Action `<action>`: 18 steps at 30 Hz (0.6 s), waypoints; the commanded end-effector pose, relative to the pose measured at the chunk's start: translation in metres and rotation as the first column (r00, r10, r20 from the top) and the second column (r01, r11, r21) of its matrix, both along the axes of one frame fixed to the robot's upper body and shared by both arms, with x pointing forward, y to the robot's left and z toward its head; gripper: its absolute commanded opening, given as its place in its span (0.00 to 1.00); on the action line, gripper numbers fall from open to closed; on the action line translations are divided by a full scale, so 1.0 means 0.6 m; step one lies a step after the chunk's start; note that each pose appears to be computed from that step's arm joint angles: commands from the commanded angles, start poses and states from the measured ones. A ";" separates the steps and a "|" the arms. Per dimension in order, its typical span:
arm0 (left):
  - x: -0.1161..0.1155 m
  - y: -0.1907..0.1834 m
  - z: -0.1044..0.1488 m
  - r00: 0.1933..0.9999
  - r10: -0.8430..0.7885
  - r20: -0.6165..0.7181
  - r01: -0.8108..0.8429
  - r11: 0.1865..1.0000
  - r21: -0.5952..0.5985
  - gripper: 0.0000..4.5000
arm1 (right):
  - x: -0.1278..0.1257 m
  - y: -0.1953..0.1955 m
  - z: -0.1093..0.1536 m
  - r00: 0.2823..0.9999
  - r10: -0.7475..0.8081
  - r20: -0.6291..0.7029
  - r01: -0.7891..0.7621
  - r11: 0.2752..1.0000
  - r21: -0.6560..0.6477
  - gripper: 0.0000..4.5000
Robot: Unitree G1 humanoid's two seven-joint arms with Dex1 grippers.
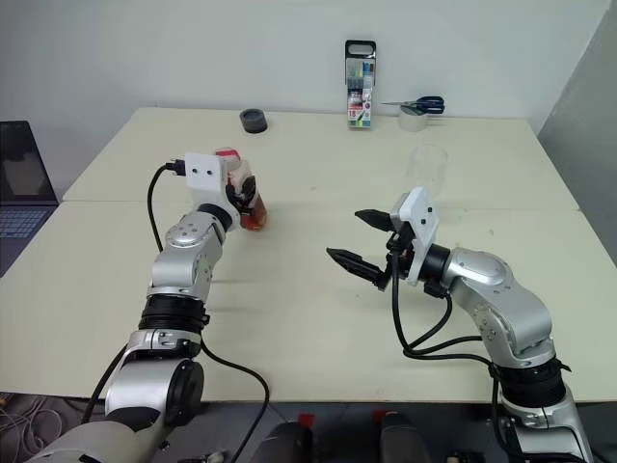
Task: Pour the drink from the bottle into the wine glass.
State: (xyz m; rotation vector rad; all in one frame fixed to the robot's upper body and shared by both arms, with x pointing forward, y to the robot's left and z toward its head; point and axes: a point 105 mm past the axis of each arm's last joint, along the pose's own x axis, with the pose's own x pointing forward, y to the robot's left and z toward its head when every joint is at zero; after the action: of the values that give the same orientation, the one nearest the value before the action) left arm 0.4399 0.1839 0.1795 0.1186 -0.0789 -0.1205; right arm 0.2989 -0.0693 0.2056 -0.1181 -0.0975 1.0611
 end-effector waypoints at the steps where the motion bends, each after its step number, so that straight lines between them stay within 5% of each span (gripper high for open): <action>1: -0.018 -0.034 0.026 0.986 -0.147 0.080 0.146 0.989 0.013 0.42 | -0.010 -0.006 0.024 0.997 -0.008 0.080 0.008 1.000 0.004 1.00; 11: -0.065 -0.111 0.020 0.856 -0.515 0.037 0.514 0.857 0.024 0.42 | -0.025 -0.034 0.032 0.987 -0.089 0.132 0.094 0.995 -0.026 1.00; 18: -0.111 -0.188 0.026 0.567 -0.824 -0.002 0.824 0.567 0.018 0.42 | -0.038 -0.041 0.042 0.986 -0.131 0.103 0.136 0.990 -0.045 1.00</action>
State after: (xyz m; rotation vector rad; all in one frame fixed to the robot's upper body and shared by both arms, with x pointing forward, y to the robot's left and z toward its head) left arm 0.3837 0.0853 0.1707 0.0649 -0.0571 -0.9589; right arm 0.2822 -0.0943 0.2154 -0.2141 -0.1020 0.9337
